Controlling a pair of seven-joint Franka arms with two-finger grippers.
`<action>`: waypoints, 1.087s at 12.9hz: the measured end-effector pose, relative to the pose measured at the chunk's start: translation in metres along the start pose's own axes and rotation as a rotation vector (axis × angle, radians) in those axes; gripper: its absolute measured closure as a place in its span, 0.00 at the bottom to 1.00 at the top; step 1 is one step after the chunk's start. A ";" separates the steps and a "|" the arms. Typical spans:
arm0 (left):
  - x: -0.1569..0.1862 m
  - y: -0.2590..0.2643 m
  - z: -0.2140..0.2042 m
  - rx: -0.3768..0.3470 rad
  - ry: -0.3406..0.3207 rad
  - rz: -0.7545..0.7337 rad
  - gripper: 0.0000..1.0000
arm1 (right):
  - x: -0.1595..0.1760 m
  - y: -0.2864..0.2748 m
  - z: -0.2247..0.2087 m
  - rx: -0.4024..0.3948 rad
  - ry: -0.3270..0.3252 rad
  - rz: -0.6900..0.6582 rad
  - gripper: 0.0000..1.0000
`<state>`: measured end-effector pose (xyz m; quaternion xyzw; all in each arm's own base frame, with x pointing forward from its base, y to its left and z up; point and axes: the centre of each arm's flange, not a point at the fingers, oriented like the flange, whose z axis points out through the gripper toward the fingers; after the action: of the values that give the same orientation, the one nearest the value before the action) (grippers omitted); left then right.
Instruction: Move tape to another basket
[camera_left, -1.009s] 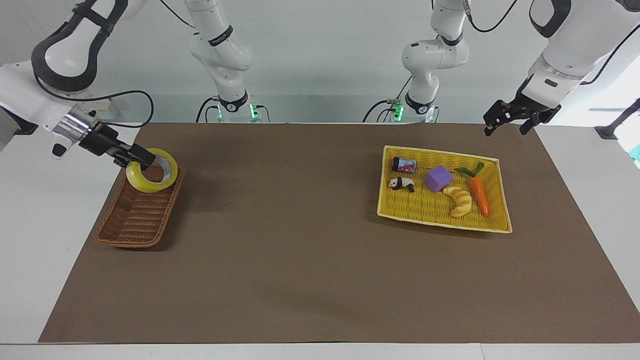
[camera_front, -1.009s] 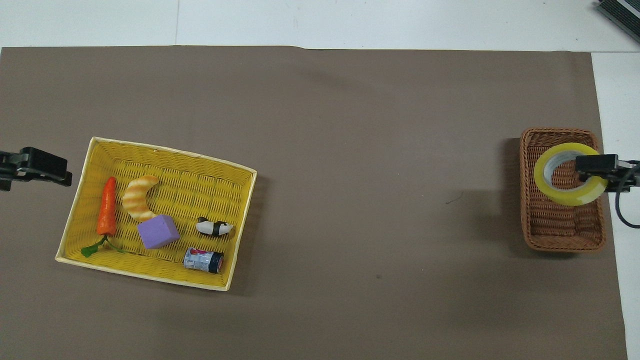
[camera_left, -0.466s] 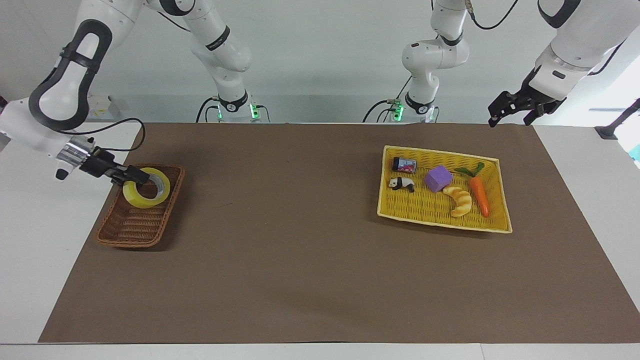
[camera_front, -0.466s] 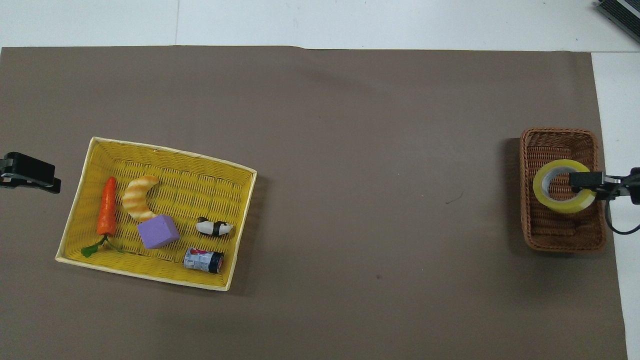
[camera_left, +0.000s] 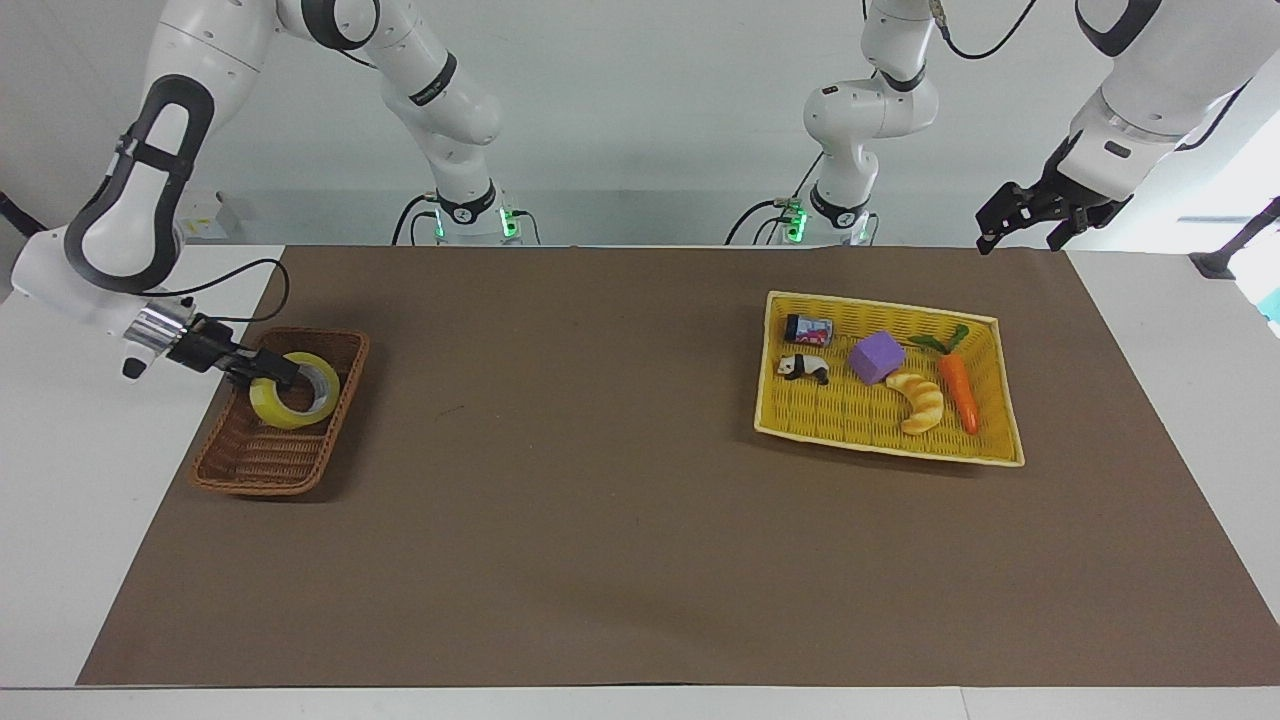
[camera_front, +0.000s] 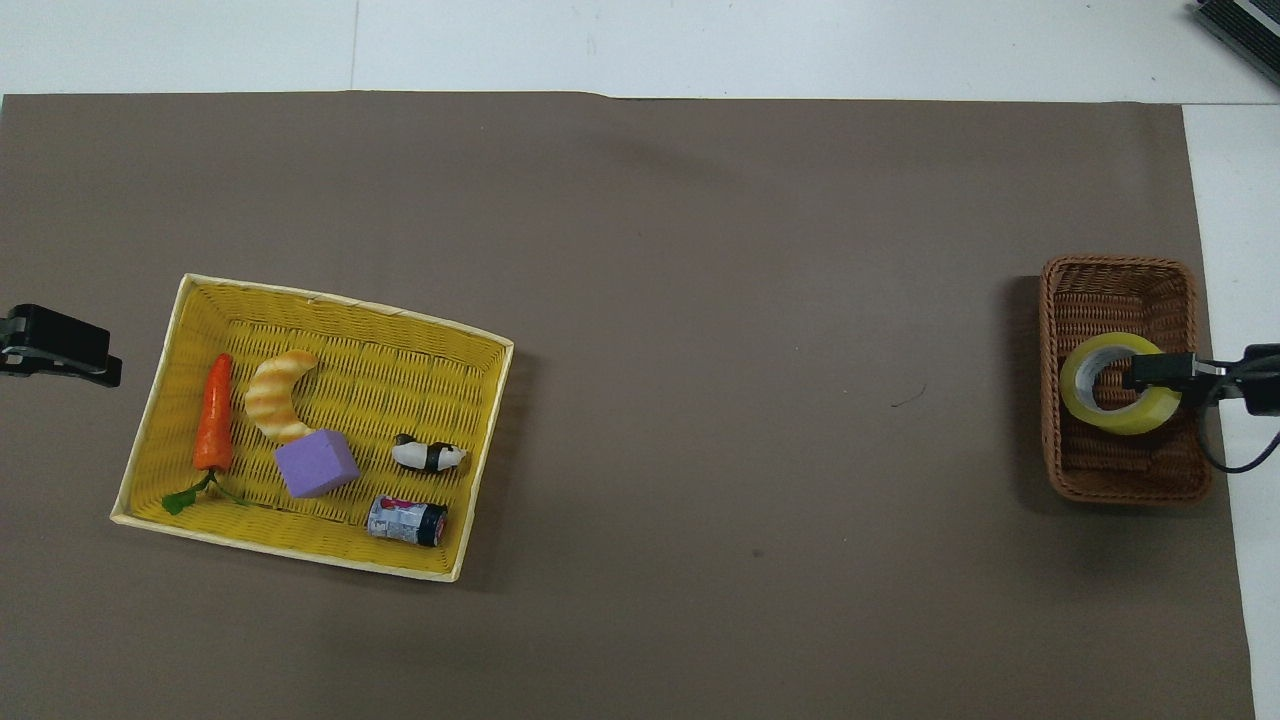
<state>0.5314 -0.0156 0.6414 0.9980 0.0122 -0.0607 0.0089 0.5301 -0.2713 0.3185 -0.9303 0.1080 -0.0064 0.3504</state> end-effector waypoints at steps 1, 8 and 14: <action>0.000 0.000 0.000 0.000 0.000 0.000 0.00 | 0.000 0.000 0.000 -0.001 0.001 0.000 0.67; 0.000 0.000 0.000 0.000 0.000 0.000 0.00 | 0.005 -0.008 -0.015 0.005 0.016 -0.045 0.00; 0.000 0.000 0.000 0.000 0.000 0.000 0.00 | 0.035 -0.060 -0.060 -0.081 0.071 -0.205 0.00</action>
<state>0.5314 -0.0156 0.6414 0.9980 0.0122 -0.0607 0.0089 0.5709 -0.2741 0.4007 -0.9490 0.0248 -0.0709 0.3062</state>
